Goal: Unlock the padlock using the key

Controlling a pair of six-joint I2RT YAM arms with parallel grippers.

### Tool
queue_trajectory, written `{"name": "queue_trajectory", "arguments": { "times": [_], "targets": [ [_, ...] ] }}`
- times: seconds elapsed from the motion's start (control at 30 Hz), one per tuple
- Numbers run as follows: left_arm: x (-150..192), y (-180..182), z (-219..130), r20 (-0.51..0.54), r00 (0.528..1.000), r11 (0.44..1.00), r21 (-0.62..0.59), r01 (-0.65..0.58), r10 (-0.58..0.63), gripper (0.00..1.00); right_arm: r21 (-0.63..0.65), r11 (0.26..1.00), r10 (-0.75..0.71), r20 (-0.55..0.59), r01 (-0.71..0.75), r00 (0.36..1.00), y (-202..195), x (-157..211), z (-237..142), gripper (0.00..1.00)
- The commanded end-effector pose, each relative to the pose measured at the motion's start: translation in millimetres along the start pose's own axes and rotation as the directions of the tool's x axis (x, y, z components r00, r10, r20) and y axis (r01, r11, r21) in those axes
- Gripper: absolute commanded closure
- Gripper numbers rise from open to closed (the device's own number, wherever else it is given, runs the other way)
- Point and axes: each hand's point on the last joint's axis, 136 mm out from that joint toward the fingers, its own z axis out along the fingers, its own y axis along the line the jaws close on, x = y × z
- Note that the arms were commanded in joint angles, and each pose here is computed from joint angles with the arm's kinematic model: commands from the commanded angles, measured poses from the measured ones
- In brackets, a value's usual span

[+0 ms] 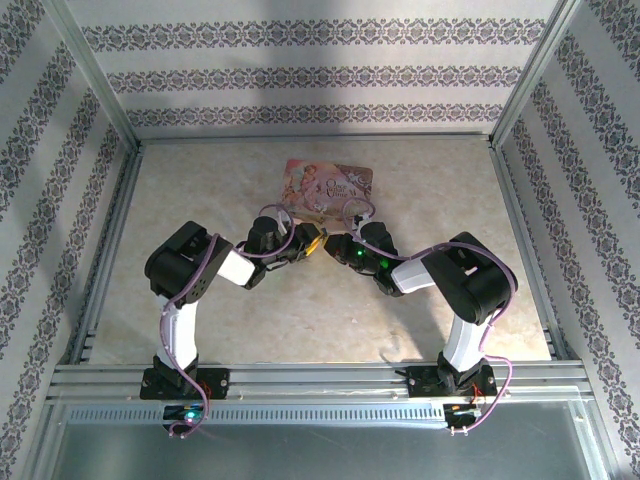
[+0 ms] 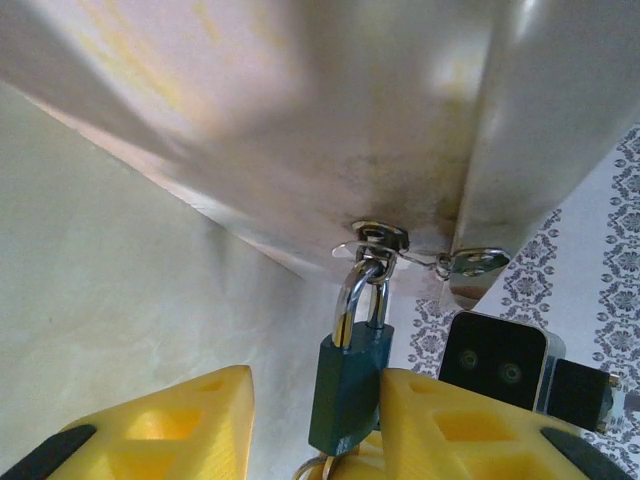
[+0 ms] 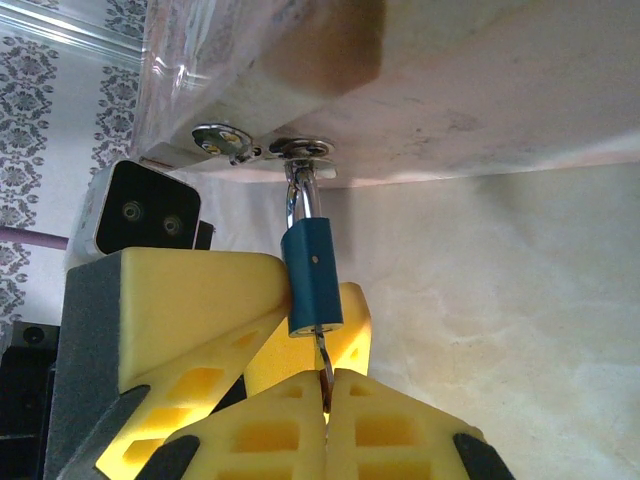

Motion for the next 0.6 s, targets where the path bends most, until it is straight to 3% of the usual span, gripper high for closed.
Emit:
{"name": "queue_trajectory", "arguments": {
  "times": [0.0,0.17,0.57],
  "targets": [
    [-3.3,-14.5,8.3,0.024,1.000,0.998,0.069,0.003,-0.004,0.63,-0.072,0.997,-0.008,0.003,0.008,1.000,24.9,-6.2,-1.5,1.00],
    [-6.8,-14.4,10.2,0.044,0.998,0.995,0.099,0.030,-0.035,0.63,-0.073,0.997,-0.005,0.002,0.005,1.000,25.2,-6.2,-1.1,1.00],
    [-12.2,-11.4,7.1,0.083,0.995,0.993,0.108,0.046,-0.056,0.80,-0.074,0.997,0.002,0.005,-0.002,1.000,25.3,-8.0,-1.7,1.00]
  ]
}}
